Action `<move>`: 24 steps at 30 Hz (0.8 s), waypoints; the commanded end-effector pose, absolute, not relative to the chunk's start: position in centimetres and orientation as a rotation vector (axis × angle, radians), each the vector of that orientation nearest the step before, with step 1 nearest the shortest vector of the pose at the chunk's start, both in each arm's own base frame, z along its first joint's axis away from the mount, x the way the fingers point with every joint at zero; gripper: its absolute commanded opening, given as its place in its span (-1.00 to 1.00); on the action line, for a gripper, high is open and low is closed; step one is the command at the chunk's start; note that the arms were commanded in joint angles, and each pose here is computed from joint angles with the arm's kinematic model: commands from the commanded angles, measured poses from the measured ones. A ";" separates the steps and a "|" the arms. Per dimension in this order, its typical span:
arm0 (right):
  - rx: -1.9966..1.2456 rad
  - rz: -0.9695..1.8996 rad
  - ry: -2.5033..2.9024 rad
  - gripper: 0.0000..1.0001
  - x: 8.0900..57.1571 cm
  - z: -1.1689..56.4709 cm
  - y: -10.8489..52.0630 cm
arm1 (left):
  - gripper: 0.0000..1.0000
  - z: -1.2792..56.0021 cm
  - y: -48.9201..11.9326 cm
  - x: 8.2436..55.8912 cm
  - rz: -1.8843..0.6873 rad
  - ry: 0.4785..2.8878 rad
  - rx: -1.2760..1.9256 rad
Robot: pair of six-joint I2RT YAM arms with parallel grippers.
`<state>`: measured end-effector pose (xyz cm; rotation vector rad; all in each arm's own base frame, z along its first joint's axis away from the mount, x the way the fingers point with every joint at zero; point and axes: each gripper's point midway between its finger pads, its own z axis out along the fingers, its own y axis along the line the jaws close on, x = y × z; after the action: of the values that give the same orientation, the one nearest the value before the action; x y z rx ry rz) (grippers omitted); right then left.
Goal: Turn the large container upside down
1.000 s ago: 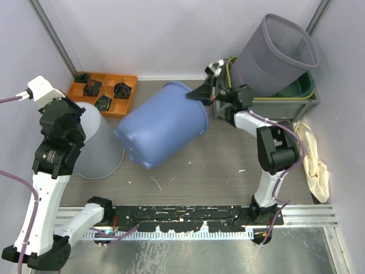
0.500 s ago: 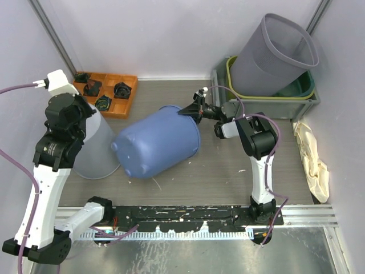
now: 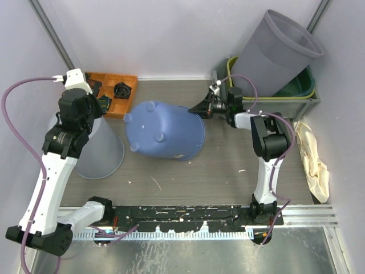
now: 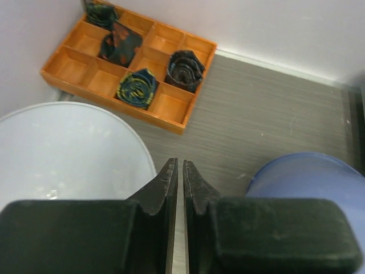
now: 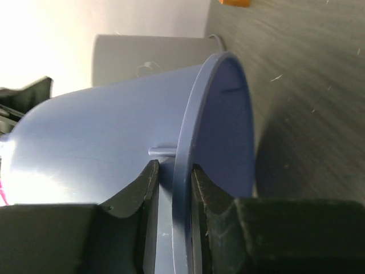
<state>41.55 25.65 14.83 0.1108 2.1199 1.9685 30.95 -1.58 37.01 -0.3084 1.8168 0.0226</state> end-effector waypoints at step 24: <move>-0.739 0.847 2.191 0.99 41.4 10.8 26.9 | 0.71 45.3 -13.4 31.2 -0.558 1.717 0.111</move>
<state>40.43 24.65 5.06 -0.4920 2.3299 1.0774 32.73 -8.25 37.54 -0.0954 1.8915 -0.2975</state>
